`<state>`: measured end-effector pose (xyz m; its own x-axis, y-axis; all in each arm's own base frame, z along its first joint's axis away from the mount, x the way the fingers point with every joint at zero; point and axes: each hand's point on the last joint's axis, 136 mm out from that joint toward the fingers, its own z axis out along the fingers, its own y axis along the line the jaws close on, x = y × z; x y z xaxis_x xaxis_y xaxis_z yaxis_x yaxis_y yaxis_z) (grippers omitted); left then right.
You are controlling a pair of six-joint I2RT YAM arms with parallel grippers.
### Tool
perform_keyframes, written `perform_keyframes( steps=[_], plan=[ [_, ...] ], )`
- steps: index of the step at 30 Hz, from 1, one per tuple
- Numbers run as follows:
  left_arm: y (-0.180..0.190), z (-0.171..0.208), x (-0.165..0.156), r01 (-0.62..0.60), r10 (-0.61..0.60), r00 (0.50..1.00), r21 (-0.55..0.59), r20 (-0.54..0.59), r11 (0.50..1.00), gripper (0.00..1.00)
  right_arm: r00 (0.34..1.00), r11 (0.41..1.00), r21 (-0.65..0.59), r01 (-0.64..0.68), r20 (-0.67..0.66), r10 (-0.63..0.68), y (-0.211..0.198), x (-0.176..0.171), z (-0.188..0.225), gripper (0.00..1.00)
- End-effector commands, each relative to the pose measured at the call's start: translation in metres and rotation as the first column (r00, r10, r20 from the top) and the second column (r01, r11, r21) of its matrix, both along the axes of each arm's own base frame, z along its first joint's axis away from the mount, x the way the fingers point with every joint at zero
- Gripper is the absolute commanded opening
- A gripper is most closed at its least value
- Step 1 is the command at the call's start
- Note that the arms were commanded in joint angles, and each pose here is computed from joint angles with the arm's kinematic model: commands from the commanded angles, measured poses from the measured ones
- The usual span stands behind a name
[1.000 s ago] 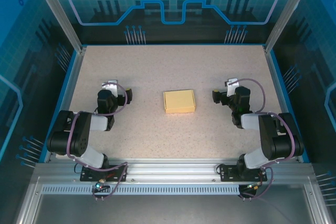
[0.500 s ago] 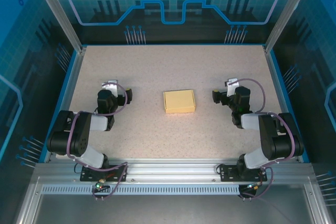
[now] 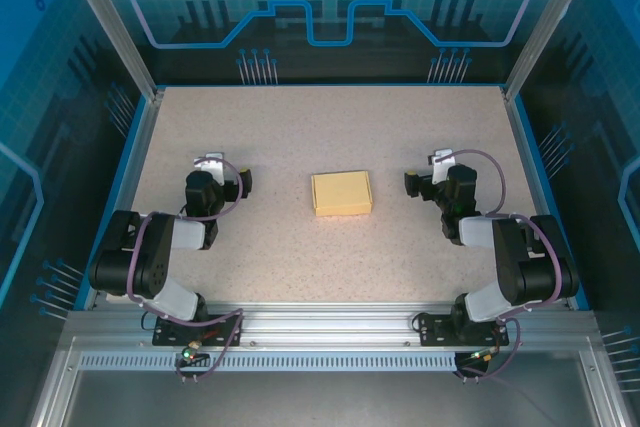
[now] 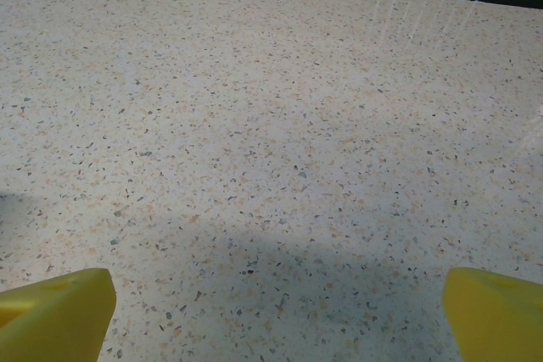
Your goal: Fold the paper box
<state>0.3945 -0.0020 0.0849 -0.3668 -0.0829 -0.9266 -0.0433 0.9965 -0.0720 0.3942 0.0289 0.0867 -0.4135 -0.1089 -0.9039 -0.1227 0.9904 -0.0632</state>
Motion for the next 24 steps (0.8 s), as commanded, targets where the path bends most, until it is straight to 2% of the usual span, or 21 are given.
perform_keyframes(
  steps=[1, 24],
  plan=[
    [-0.0007, 0.0098, 0.0039, 0.014, -0.014, 0.999, -0.003, 0.041, 1.000, 0.99, 1.000, 1.000, 0.013, -0.009, 0.027, 0.008, 0.0024, 0.0031, 0.0069, 1.00],
    [-0.0033, 0.0096, 0.0031, 0.020, -0.020, 0.999, 0.004, 0.042, 1.000, 0.99, 1.000, 1.000, 0.013, -0.010, 0.027, 0.010, 0.0029, 0.0033, 0.0072, 1.00]
  ],
)
